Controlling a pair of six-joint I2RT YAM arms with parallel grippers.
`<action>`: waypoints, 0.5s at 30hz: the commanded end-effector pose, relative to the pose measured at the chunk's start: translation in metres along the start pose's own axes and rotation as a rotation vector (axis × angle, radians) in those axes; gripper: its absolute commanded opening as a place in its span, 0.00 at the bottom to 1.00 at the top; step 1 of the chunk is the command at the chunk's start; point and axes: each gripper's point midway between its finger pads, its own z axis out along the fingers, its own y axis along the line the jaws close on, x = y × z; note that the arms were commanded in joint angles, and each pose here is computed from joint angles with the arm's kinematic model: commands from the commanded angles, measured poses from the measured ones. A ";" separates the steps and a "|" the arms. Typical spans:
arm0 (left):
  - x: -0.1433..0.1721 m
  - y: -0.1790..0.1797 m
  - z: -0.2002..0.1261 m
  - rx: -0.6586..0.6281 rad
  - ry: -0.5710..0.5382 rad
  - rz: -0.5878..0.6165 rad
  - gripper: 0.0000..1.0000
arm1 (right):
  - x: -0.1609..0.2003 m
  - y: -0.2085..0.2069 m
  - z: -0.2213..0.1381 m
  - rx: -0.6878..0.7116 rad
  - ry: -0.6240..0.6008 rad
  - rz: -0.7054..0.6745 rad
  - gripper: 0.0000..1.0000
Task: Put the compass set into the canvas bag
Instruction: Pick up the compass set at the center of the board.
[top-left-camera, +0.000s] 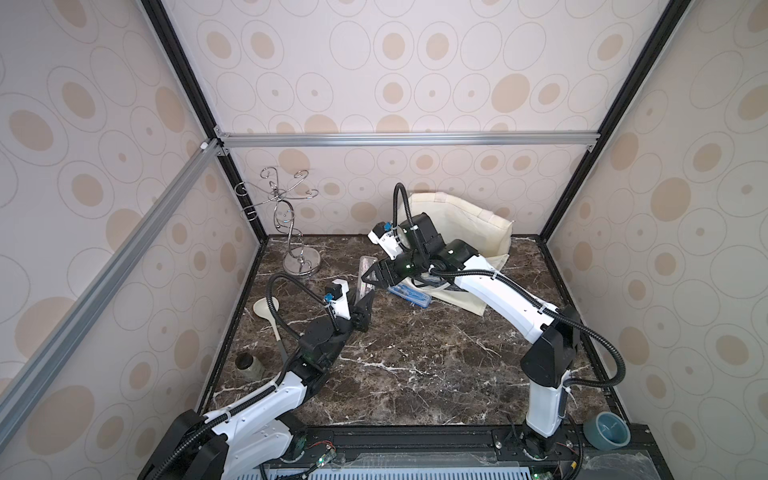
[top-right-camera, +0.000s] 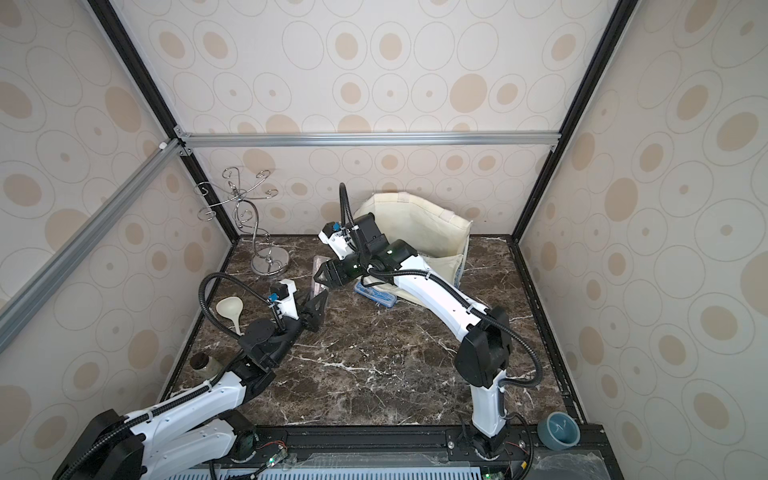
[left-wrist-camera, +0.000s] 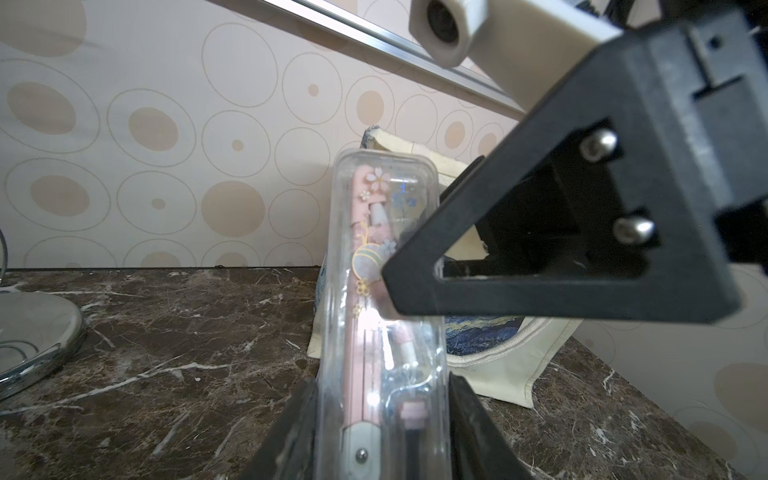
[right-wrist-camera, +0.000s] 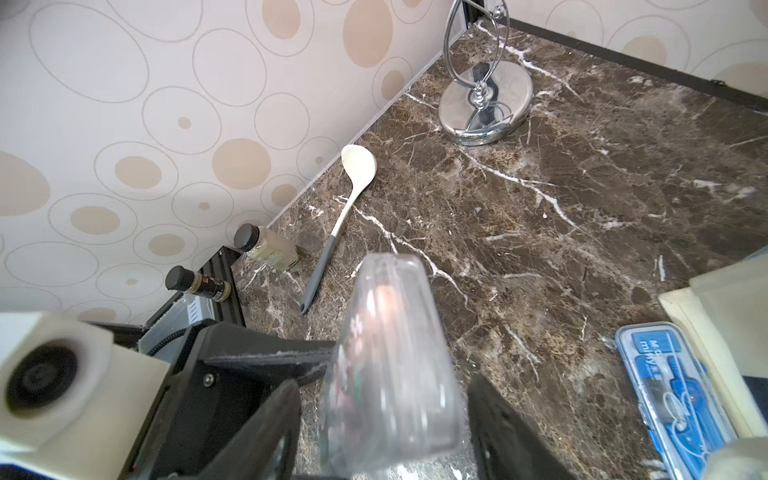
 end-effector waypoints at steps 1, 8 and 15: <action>-0.020 -0.010 -0.002 0.042 -0.071 0.002 0.41 | -0.008 0.008 0.005 -0.047 -0.019 0.009 0.56; -0.018 -0.012 -0.002 0.059 -0.072 -0.009 0.41 | -0.010 0.013 0.007 -0.083 -0.027 0.017 0.41; -0.017 -0.011 -0.002 0.053 -0.068 -0.007 0.42 | -0.009 0.017 0.010 -0.124 -0.024 0.033 0.26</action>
